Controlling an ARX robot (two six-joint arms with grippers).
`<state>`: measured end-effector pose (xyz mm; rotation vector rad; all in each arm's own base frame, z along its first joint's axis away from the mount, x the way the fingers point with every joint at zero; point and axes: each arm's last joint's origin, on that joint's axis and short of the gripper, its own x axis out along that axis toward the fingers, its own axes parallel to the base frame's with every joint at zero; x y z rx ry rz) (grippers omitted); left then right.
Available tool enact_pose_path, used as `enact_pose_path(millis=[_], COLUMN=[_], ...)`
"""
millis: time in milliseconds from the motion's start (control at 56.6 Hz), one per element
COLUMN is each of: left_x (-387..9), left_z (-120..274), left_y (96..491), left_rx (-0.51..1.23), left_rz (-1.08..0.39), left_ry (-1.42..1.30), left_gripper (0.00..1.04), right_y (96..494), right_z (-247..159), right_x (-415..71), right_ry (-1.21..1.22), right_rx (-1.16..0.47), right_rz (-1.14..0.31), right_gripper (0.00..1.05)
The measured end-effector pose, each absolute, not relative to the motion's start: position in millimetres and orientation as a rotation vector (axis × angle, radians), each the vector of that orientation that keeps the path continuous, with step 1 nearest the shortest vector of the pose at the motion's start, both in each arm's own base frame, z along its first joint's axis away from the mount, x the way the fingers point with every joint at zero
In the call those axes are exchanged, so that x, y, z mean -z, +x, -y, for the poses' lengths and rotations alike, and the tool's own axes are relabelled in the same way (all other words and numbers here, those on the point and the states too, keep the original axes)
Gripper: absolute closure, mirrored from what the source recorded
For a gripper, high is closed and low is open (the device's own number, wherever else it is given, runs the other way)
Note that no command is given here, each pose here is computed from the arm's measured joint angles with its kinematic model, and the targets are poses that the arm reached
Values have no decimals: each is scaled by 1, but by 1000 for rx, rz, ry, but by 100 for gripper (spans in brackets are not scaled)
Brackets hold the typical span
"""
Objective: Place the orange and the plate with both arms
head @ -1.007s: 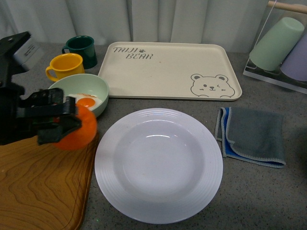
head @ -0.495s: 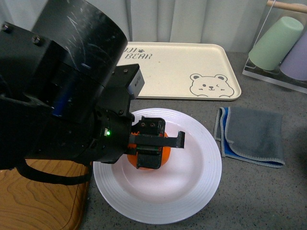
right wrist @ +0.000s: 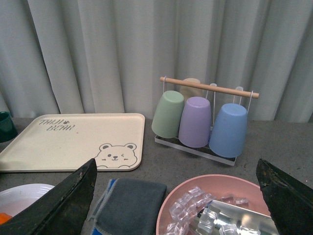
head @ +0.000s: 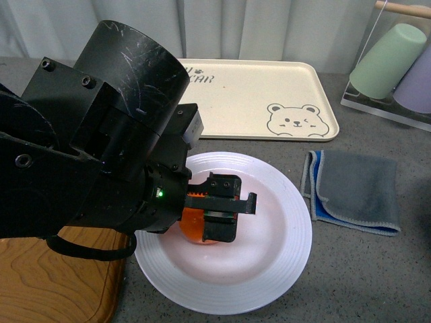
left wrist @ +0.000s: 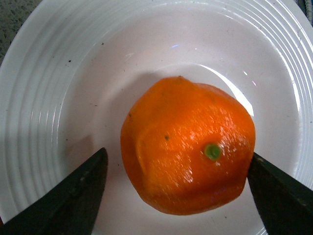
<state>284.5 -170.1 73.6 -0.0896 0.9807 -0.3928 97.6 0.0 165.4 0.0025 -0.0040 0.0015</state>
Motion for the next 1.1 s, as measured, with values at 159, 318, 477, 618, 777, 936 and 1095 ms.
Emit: enact_pose_path(millis=[159,318,477,618,777,936,1095], left_x=[-88,-113,-117,-147,-149,-159,-162], left_z=[167,153,104,66,38,25,17], left_y=[285,284,254,224,193,176,162], left_rx=[390,319,20,11,8,2,4], left_rz=[-949,-805,-173,4,-17,-29,-12], left_ry=[-108,-138,-16,-28,-9,-4,-7], left_gripper=[7,8,40,73,101,101,101], right_y=[98,98,98,98,98,98,98], right_z=[0,0,0,0,0,0,0], right_x=[-165,-165,-165,-165,-165,-165,-165], right_ry=[2,2,3,2,2,2,2], right_rx=[-1,-2,0,-2,-1,-2,-2], right_rz=[4,4,4,4,4,3,4], right_gripper=[9,9,9,9,9,9,9])
